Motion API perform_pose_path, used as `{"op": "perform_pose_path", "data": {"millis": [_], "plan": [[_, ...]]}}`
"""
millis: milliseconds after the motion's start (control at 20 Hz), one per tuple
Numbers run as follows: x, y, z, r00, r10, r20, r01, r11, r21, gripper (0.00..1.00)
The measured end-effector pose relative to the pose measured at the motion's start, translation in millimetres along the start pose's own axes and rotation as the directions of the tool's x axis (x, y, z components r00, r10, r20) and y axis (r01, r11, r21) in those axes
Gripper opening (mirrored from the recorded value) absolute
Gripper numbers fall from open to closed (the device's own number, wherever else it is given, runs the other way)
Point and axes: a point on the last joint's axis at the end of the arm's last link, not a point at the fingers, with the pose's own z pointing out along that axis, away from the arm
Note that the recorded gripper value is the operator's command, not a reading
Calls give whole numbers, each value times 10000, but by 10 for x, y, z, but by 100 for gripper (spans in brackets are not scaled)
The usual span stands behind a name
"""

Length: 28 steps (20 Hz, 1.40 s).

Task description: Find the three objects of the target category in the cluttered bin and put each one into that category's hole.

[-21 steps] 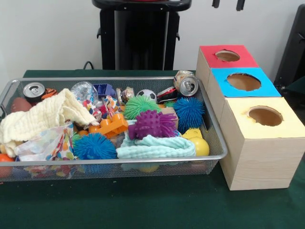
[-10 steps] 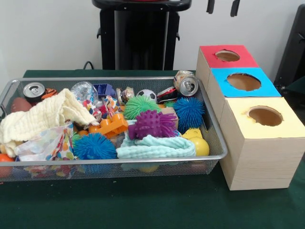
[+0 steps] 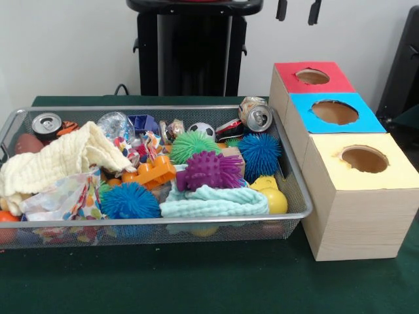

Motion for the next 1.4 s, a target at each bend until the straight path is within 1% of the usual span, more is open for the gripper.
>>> {"op": "perform_pose_path", "data": {"millis": [150, 300, 650, 1100, 1400], "plan": [[53, -15, 12, 10000, 60, -45, -60, 10000, -2, 100], [120, -4, 18, 10000, 3, -76, -3, 10000, 15, 100], [195, 15, 13, 9999, -20, -154, 20, 10000, -6, 100], [324, -51, 55, 9989, 177, -440, -176, 9998, 44, 100], [301, -44, 62, 9983, 302, -493, -303, 9995, -23, 100]]}}
